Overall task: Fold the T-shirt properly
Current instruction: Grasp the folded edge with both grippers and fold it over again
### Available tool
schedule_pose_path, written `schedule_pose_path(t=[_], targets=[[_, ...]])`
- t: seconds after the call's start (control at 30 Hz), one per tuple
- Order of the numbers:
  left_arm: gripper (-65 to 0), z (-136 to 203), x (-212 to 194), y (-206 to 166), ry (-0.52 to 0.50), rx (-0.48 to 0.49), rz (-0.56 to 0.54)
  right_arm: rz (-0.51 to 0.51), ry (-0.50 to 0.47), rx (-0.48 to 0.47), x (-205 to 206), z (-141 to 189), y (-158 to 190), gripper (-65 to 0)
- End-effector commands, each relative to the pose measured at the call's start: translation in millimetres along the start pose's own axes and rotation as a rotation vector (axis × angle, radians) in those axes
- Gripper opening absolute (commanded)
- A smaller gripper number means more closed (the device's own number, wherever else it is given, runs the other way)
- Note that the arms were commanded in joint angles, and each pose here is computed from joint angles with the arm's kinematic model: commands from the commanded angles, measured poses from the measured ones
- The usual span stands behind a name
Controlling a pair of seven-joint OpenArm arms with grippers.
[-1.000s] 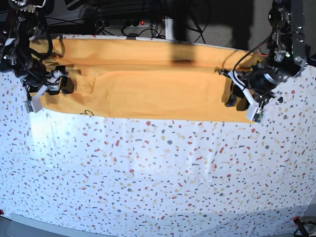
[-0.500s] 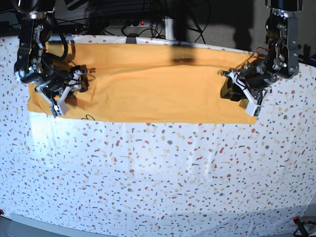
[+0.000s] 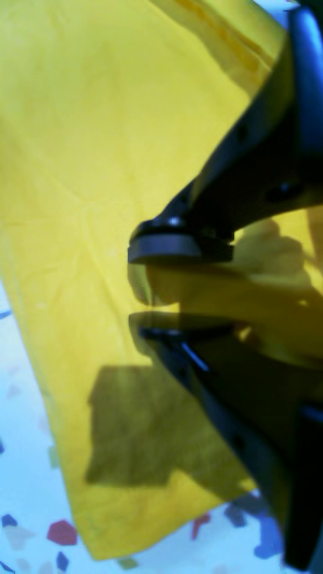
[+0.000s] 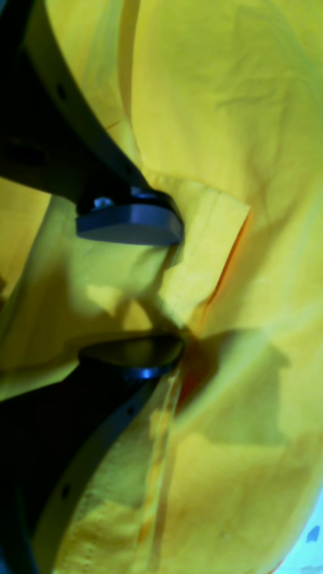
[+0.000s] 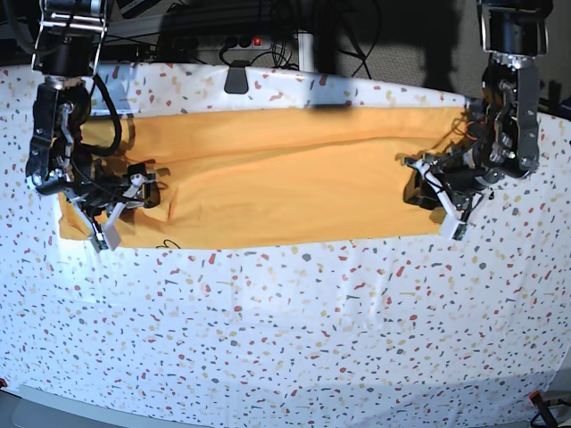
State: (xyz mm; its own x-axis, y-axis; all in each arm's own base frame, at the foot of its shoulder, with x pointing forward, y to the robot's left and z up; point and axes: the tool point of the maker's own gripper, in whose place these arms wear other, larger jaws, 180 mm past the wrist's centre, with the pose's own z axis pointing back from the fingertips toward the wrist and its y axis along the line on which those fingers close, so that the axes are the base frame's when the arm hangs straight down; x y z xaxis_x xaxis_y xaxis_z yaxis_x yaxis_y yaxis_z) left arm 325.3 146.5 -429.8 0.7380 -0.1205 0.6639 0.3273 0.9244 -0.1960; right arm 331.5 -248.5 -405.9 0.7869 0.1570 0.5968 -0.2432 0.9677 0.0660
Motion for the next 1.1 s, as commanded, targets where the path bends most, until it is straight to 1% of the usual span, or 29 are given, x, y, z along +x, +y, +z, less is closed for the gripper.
schedule_pose_path(t=[0.0,0.1,0.23,0.3,0.4,0.53,0.67,0.77,0.83,0.9,1.0,1.07], targets=[[-46.5,0.4,-13.2,17.0,0.071,0.058,-0.005,0.003,-0.008,-0.028,9.3,5.4,-9.5,-32.5],[-46.5,-8.8,-19.6,24.8,0.077,0.06,0.033,0.004,-0.01,-0.028,9.8,5.5,-9.7,-32.5],[-46.5,-21.4,-13.8,35.7,0.077,0.056,0.066,0.004,-0.033,-0.029,14.0,5.6,-9.7,-32.5],[-46.5,-25.8,-5.4,39.3,0.075,0.048,0.069,0.004,-0.056,-0.029,18.2,5.8,-9.7,-32.5],[-46.5,-29.3,10.8,44.1,0.058,0.049,0.071,0.005,-0.117,-0.029,29.6,6.8,-9.8,-32.5],[-46.5,-29.2,32.0,46.9,0.024,0.053,0.059,0.003,-0.141,-0.037,40.2,8.3,-12.1,-32.5],[-46.5,-28.5,45.0,47.5,0.011,0.049,0.059,0.008,-0.177,-0.037,56.8,11.1,-13.4,-32.5],[-46.5,-28.1,55.4,43.7,-0.006,0.024,0.084,0.025,-0.221,-0.025,75.5,16.6,-11.2,-32.5],[-46.5,-27.5,64.8,40.8,-0.033,0.004,0.102,0.06,-0.266,0.021,89.8,22.6,-0.7,-32.5],[-46.5,-25.8,75.7,35.6,-0.068,-0.025,0.127,0.072,-0.307,0.044,101.7,29.6,6.1,-32.5],[-46.5,-20.7,89.7,25.5,-0.106,-0.071,0.15,0.097,-0.358,0.052,116.8,41.3,13.7,-32.5],[-46.5,-15.9,99.6,21.2,-0.126,-0.081,0.133,0.125,-0.393,0.05,127.6,50.6,18.7,-32.5]])
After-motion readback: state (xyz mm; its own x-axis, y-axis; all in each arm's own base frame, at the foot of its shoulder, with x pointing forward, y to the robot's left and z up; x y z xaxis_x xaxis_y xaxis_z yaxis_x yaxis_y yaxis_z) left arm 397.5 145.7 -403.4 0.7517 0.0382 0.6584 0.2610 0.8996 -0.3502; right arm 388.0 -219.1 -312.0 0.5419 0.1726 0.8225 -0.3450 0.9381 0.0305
